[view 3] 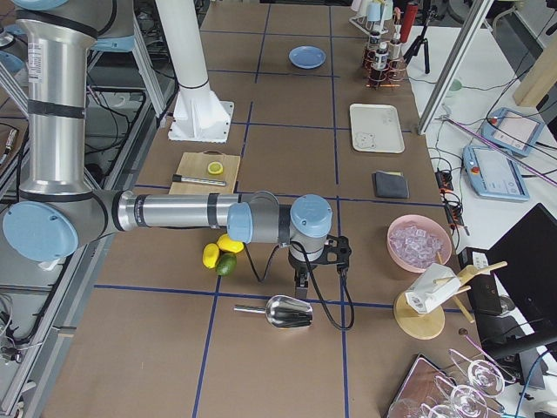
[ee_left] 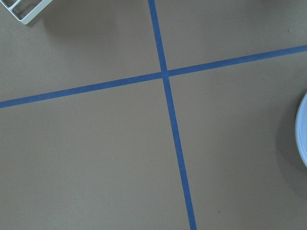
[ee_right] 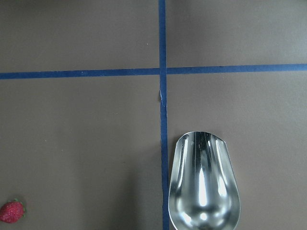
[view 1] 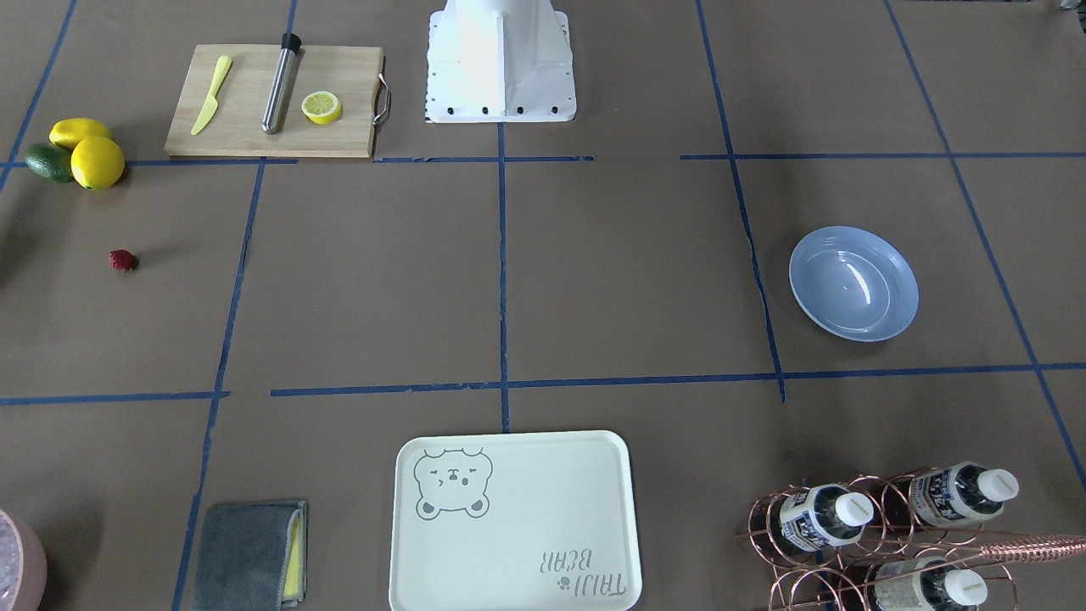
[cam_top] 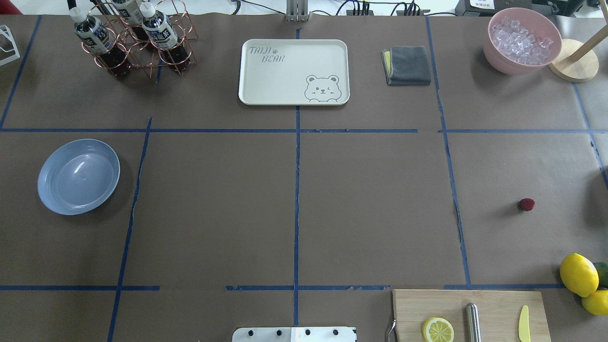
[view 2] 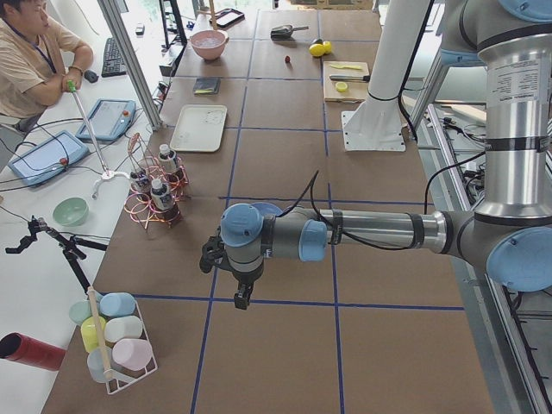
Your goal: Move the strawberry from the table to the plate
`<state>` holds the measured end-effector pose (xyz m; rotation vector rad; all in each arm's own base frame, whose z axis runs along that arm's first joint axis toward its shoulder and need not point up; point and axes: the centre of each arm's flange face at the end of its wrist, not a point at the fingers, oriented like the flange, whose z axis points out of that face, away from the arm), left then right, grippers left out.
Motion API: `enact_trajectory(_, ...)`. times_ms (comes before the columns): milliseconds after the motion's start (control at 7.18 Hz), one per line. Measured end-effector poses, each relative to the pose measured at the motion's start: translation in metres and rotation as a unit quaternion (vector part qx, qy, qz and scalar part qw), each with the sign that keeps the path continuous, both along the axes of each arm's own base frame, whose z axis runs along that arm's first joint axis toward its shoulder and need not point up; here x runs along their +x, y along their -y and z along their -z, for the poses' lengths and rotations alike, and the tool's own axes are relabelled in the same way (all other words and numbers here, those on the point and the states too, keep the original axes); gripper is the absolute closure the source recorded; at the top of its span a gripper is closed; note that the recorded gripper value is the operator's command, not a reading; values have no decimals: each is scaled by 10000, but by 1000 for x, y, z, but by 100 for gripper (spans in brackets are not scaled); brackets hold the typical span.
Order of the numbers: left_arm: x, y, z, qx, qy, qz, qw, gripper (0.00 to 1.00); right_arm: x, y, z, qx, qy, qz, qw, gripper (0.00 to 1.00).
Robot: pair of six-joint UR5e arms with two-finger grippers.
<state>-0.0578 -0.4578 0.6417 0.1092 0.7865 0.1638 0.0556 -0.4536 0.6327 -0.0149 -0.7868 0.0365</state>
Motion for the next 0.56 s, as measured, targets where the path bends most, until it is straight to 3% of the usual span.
enact_trajectory(557, -1, 0, 8, 97, 19, -3, 10000, 0, 0, 1, 2, 22, 7, -1, 10000, 0)
